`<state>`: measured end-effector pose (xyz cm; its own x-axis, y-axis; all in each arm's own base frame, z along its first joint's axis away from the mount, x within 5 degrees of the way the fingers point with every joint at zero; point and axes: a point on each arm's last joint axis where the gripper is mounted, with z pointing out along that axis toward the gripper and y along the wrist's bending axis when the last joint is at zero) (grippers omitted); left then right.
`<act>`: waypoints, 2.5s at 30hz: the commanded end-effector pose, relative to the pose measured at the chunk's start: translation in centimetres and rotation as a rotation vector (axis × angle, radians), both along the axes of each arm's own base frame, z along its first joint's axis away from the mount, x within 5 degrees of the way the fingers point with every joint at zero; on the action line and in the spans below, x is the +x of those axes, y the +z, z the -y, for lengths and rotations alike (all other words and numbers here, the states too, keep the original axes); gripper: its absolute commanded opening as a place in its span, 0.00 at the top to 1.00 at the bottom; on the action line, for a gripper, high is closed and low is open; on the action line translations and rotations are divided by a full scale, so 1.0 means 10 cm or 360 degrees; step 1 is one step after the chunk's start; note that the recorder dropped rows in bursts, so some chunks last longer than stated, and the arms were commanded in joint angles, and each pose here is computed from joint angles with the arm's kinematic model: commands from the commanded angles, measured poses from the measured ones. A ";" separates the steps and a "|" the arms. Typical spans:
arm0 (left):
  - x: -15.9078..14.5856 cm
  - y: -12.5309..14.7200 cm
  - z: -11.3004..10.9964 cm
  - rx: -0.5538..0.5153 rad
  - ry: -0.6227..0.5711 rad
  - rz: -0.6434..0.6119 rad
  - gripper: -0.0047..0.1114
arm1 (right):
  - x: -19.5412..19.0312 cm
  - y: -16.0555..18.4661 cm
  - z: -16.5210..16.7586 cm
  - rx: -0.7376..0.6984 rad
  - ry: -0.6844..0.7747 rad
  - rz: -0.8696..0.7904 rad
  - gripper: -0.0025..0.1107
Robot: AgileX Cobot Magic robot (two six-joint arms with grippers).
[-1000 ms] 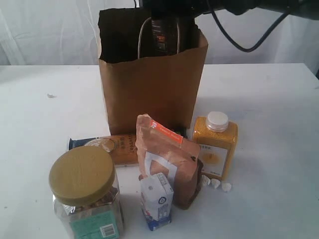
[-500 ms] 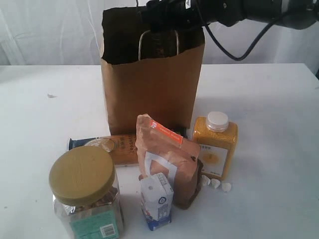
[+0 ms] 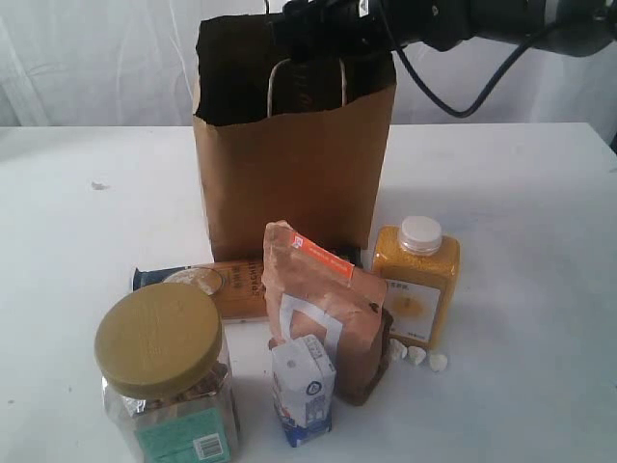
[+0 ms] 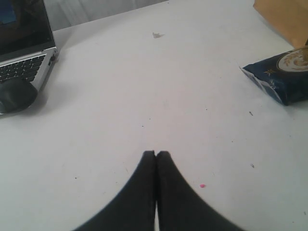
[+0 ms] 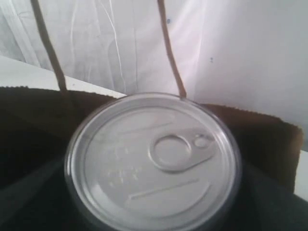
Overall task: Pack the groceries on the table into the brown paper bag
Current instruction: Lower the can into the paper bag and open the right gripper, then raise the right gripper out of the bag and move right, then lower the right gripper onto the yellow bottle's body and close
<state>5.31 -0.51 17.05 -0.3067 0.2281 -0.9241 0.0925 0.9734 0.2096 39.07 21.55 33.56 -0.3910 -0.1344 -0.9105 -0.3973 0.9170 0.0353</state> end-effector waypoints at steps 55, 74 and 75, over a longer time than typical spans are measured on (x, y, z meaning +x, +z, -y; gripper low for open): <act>0.00 -0.01 0.00 -0.0004 0.0004 0.0005 0.96 | -0.72 0.98 0.45 0.0036 -0.0025 0.0045 0.18; 0.00 -0.01 0.00 -0.0004 0.0004 0.0005 0.96 | -1.32 0.37 0.90 -0.1172 0.0407 -0.0613 0.18; 0.00 -0.01 0.00 -0.0004 0.0004 0.0005 0.96 | -1.30 0.33 0.88 -0.1165 0.0422 -0.0570 0.18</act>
<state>5.31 -0.51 17.05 -0.3067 0.2281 -0.9241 0.0925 0.9734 0.2096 25.61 12.65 38.09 -0.5629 -0.7362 -0.3755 -0.6581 0.6742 -0.3352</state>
